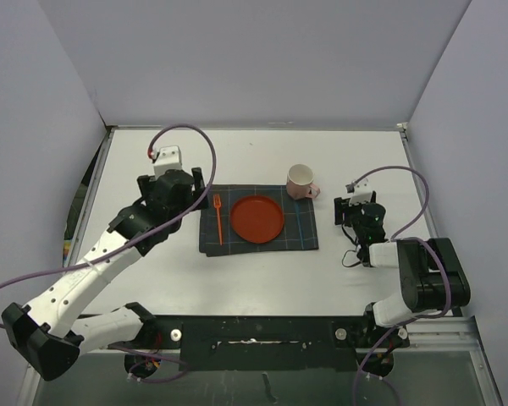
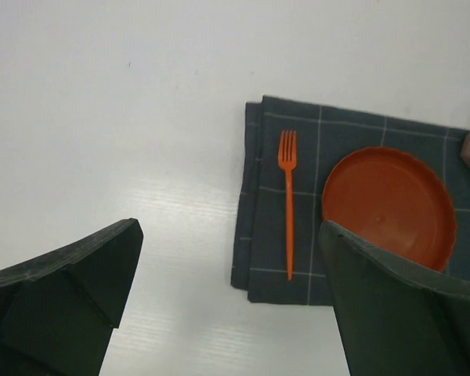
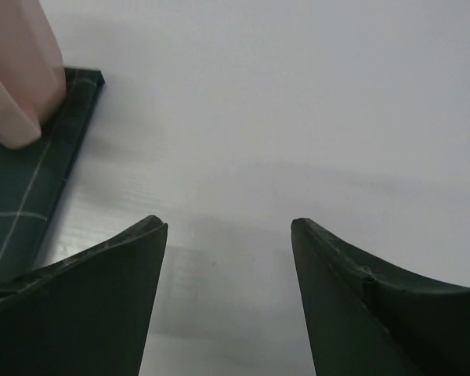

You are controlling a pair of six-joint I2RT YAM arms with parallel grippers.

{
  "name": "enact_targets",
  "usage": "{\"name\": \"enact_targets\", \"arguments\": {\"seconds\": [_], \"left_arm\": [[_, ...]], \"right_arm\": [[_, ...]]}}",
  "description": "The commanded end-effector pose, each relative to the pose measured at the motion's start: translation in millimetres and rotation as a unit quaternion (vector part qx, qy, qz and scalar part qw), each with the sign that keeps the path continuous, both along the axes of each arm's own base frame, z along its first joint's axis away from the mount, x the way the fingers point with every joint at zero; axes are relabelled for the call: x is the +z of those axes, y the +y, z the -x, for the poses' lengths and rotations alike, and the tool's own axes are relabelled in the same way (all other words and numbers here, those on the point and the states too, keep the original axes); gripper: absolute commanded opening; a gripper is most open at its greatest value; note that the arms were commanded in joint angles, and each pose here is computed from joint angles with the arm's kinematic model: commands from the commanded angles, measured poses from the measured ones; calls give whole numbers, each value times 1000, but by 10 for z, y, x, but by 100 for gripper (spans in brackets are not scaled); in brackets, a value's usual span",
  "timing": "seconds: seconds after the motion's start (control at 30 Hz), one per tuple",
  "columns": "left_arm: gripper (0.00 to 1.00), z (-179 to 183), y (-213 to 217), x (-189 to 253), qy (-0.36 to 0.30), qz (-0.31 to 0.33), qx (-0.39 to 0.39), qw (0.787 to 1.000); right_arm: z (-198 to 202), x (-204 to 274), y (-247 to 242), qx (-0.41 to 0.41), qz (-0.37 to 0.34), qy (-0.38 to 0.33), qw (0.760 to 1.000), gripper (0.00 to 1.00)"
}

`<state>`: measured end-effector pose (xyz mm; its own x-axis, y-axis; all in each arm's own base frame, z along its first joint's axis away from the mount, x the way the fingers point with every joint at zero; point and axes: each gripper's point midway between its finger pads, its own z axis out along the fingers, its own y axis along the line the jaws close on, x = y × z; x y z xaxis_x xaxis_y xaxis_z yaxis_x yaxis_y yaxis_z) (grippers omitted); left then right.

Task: Set the dinner table for one person
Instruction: Adjust the plate on the napkin, then reset both arms

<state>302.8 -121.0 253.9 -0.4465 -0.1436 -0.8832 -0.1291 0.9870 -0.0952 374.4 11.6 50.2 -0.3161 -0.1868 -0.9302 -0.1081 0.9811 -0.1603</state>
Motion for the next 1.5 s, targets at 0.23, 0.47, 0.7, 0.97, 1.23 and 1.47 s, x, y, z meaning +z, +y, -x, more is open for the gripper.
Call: {"name": "enact_targets", "arguments": {"seconds": [0.23,0.47,0.7,0.97,1.23,1.47], "left_arm": [[98,458,277,-607,85,-30,6,996],[96,538,331,-606,75,-37,-8,996],[97,534,317,-655,63,-34,-19,997],[98,552,509,-719,56,-93,-12,994],[98,368,568,-675,-87,-138,-47,986],[97,292,537,-813,-112,-129,-40,984]], "right_arm": [[-586,1070,-274,-49,40,-40,997,64],[-439,1553,-1075,-194,42,-38,979,60],[-92,1895,-1458,-250,-58,-7,966,58],[-6,1669,-1266,-188,-63,18,980,53],[-78,1348,-891,-82,-34,-43,995,57],[49,885,-433,-46,-45,-30,997,57]]}}
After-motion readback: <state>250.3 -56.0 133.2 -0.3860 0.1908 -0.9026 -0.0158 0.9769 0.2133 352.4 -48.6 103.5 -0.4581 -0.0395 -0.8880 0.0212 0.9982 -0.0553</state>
